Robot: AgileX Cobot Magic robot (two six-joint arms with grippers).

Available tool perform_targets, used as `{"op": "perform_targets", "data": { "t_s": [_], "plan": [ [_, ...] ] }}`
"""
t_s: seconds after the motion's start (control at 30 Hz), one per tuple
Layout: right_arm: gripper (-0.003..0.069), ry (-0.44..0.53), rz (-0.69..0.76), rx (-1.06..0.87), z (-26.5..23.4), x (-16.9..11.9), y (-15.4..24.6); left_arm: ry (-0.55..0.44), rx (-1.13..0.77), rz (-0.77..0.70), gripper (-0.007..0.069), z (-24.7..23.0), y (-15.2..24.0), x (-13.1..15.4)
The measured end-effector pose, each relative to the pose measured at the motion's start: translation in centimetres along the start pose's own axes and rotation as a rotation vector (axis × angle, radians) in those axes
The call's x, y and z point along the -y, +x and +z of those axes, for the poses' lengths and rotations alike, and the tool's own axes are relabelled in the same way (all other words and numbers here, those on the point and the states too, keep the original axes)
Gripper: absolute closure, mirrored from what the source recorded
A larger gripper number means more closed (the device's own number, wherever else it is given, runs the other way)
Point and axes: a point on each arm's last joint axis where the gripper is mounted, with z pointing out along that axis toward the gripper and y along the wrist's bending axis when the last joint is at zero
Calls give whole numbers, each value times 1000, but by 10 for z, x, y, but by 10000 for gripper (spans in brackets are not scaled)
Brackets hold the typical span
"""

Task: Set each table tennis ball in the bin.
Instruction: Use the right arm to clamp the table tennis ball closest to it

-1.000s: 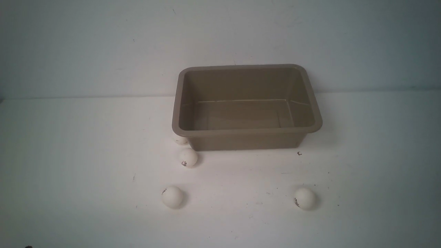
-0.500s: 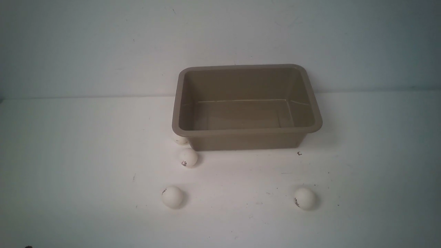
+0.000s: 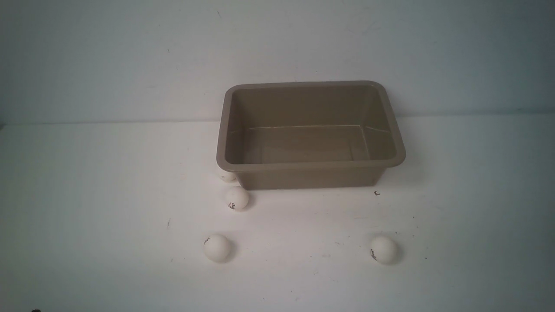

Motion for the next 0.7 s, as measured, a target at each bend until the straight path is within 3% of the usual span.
{"op": "perform_targets", "data": {
  "t_s": [0.7],
  "plan": [
    [74, -2, 2, -55, 0, 0, 5, 15, 21, -40, 230, 0, -1, 1]
  ]
}}
